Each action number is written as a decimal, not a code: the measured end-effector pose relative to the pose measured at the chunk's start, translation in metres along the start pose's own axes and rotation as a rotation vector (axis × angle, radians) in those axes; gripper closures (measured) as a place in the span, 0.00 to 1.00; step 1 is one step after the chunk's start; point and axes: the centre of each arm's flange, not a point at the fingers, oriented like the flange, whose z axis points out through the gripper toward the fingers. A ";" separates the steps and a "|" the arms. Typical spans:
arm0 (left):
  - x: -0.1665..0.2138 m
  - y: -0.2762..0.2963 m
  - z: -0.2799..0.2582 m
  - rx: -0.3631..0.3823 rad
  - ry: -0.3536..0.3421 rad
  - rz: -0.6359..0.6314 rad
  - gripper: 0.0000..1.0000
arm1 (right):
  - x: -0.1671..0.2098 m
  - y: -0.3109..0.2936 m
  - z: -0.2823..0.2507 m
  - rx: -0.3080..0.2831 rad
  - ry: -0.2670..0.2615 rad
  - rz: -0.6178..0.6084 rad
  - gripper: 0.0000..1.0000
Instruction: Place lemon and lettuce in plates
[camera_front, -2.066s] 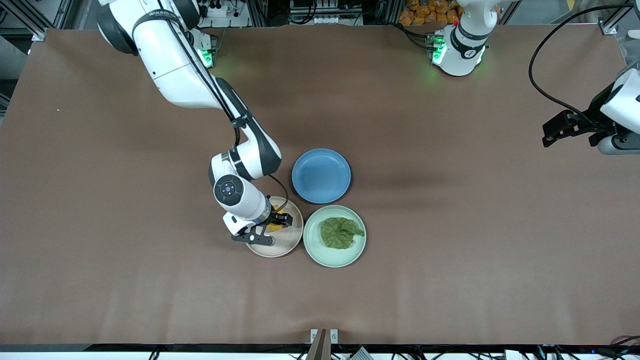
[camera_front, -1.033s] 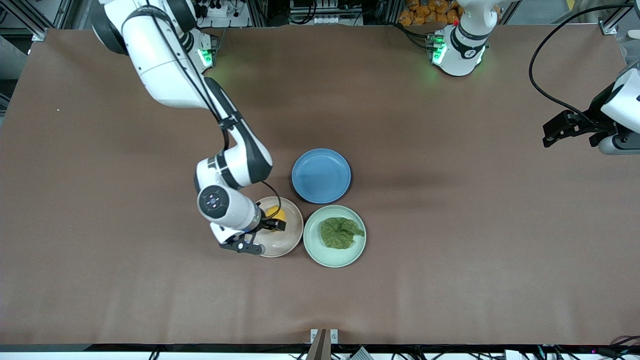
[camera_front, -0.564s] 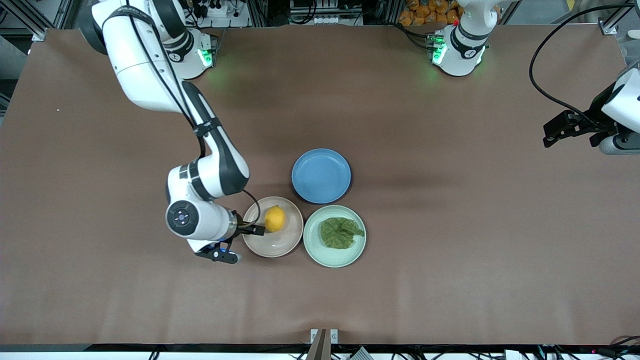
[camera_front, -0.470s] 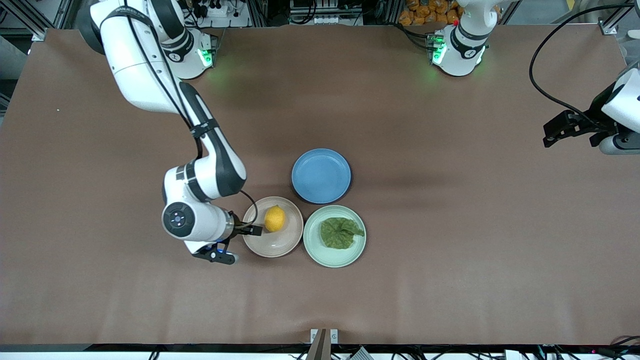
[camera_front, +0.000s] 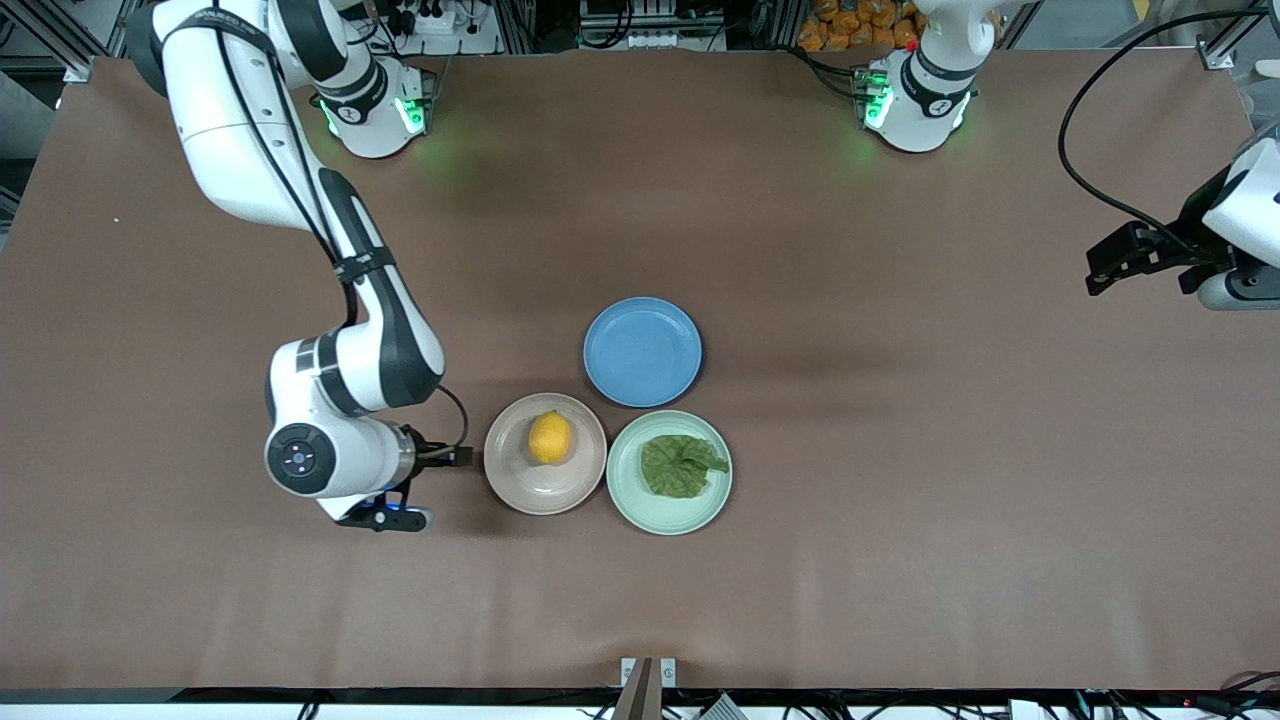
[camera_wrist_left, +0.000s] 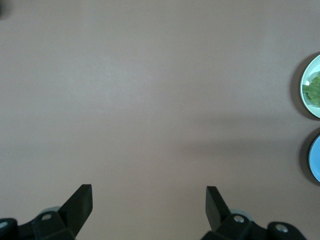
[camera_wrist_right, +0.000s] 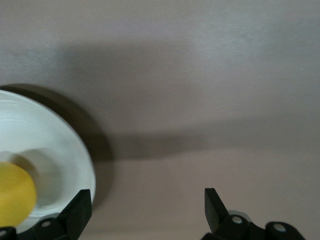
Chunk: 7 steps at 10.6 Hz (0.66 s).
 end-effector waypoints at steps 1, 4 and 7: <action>0.000 0.000 0.000 0.000 0.000 0.000 0.00 | 0.001 0.012 -0.006 -0.012 -0.005 -0.017 0.00; 0.002 -0.007 -0.014 -0.001 0.032 -0.013 0.00 | 0.007 0.074 -0.047 0.000 0.005 -0.056 0.00; 0.001 -0.009 -0.015 0.000 0.026 -0.016 0.00 | 0.000 0.141 -0.082 0.010 -0.009 -0.083 0.00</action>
